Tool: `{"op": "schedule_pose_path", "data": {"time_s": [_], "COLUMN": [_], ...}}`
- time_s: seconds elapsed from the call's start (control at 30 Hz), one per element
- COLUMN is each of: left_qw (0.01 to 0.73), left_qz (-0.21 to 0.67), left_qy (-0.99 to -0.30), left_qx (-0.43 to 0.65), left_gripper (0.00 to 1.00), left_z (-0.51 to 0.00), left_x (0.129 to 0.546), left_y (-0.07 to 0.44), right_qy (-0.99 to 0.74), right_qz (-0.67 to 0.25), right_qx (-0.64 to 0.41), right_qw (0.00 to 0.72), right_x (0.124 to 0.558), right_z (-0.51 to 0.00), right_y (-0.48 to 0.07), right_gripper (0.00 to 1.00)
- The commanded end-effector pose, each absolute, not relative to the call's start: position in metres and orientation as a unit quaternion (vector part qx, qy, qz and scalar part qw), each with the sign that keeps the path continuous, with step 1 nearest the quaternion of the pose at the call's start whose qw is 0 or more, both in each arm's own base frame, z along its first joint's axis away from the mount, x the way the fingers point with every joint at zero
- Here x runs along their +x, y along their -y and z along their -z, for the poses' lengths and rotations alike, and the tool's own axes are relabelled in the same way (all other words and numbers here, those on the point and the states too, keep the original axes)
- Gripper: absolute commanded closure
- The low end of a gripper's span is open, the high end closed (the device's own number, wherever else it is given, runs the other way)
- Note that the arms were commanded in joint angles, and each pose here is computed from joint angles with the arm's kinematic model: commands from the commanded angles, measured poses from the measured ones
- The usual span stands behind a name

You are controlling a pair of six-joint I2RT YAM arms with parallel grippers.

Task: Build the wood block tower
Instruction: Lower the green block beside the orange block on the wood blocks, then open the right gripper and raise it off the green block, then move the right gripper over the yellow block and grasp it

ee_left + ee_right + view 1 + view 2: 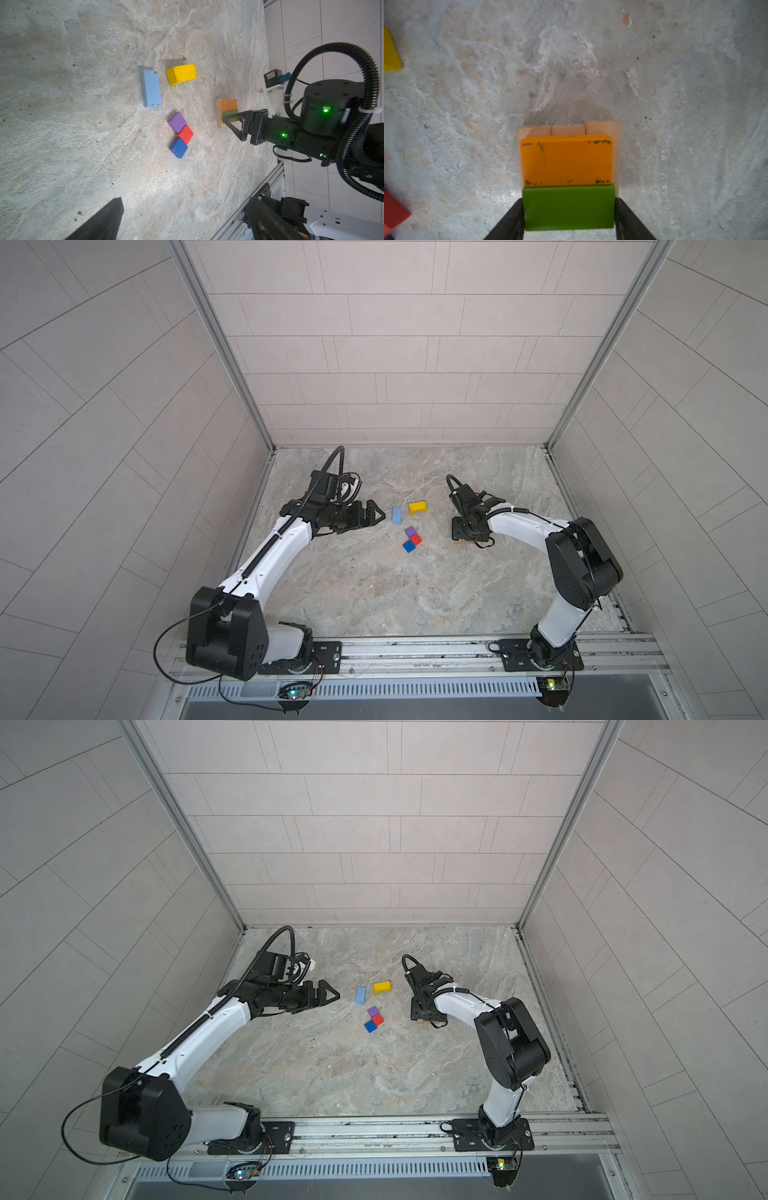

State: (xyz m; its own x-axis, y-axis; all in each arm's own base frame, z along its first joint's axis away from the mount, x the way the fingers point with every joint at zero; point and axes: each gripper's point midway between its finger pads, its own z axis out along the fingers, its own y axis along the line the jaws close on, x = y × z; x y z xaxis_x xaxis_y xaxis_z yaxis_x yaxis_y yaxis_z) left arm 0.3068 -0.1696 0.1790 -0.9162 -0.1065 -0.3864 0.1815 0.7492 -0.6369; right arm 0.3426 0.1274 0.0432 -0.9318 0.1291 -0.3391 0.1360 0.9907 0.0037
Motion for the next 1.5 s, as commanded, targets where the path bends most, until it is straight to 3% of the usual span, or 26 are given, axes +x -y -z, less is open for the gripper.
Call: {"op": "schedule_pose_path", "data": {"time_s": [0.0,0.33,0.63,0.9,1.47], "left_qw": [0.212,0.212,0.211,0.217,0.232], "left_qz": [0.356,0.355,0.356,0.355,0.357], "left_qy": [-0.910,-0.910,-0.910,-0.909,-0.905], "left_qx": [0.022,0.023,0.021,0.013,-0.001], "left_gripper": [0.00,0.00,0.00,0.00,0.00], "left_z": [-0.183,-0.183,-0.182,-0.184,-0.189], "left_x": [0.305,0.305,0.305,0.308,0.312], "left_y": [0.167,0.167,0.167,0.161,0.152], "right_qy": [-0.983,-0.982,-0.977,-0.976,-0.977], "right_qz": [0.019,0.014,0.002,-0.033,-0.043], "right_qx": [0.071,0.069,0.035,-0.026,-0.071], "right_qw": [0.169,0.176,0.210,0.212,0.197], "right_x": [0.345,0.346,0.346,0.369,0.426], "right_z": [-0.043,-0.050,-0.102,-0.130,-0.103], "right_y": [-0.125,-0.126,-0.130,-0.167,-0.251], "right_gripper": [0.30,0.23,0.18,0.15,0.15]}}
